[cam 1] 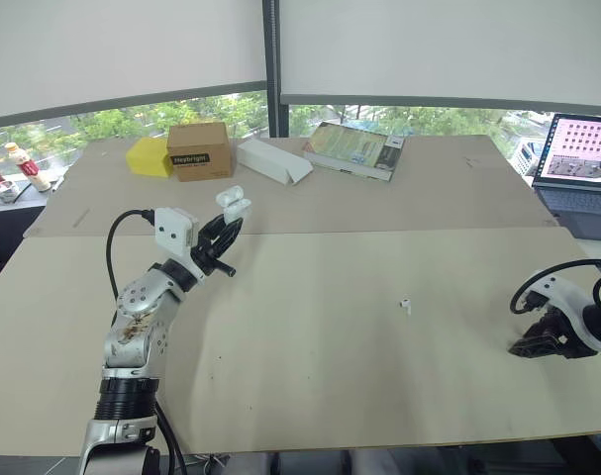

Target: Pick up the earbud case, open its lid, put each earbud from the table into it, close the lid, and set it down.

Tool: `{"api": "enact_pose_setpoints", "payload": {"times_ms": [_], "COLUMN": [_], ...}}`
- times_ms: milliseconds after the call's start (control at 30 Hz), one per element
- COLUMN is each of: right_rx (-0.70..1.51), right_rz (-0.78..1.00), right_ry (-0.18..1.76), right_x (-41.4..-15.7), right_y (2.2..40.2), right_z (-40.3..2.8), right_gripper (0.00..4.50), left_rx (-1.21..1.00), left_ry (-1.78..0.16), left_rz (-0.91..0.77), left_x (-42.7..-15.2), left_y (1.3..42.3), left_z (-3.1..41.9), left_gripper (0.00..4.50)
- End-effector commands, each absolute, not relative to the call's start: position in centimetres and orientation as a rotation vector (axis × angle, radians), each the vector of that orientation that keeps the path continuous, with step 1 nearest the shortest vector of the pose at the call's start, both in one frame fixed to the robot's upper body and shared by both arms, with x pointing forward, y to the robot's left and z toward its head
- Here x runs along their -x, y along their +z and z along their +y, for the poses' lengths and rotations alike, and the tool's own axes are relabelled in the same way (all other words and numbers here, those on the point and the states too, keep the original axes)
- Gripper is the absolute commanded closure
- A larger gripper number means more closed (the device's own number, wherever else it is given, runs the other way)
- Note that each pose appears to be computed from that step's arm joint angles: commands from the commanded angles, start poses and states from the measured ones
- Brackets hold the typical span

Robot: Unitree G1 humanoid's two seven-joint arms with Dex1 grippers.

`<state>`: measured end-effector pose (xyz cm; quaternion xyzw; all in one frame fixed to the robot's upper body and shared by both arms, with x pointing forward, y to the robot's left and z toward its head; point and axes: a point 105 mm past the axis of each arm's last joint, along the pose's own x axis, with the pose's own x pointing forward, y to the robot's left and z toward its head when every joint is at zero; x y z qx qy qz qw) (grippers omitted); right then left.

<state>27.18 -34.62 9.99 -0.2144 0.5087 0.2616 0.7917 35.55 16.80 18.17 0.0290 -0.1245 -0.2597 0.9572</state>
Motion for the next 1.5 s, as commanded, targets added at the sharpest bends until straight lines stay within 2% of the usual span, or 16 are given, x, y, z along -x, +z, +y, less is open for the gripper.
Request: {"api": "enact_pose_setpoints", "payload": {"times_ms": [33,500,800,1000,1067,1200,1300,1367,1500], "right_rx": [0.461,0.488,0.482,0.475,0.473,0.456,0.389,0.357,0.236], "right_rz": [1.083,1.125,1.09,1.081,1.078,1.051,0.884,0.675,0.277], "right_ry": [0.54,0.533,0.528,0.549,0.552,0.57,0.726,0.818,0.816], "right_x": [-26.9,-25.7,-26.3,-26.4,-26.4,-26.7,-28.3,-30.7,-35.0], "right_y": [10.4,10.1,9.8,9.7,9.7,10.1,12.2,15.2,21.7], "right_z": [-35.0,-35.9,-35.4,-34.9,-34.8,-34.2,-30.3,-26.6,-20.4], "right_gripper": [1.83,1.83,1.83,3.66,4.14,4.14,4.14,4.14,4.14], "left_rx": [-0.083,-0.082,-0.084,-0.087,-0.089,-0.094,-0.095,-0.108,-0.107], "left_ry": [-0.53,-0.535,-0.54,-0.537,-0.537,-0.536,-0.541,-0.56,-0.592], "left_rz": [-0.302,-0.299,-0.303,-0.301,-0.299,-0.298,-0.3,-0.301,-0.312], "left_x": [-35.2,-35.1,-35.1,-35.0,-35.0,-35.0,-35.0,-35.0,-35.2], "left_y": [19.5,19.4,19.4,19.4,19.3,19.2,19.2,19.3,19.6], "left_z": [16.7,16.6,16.5,16.6,16.6,16.6,16.6,16.3,15.6], "left_gripper": [4.0,4.0,4.0,4.0,4.0,4.0,4.0,4.0,4.0]}}
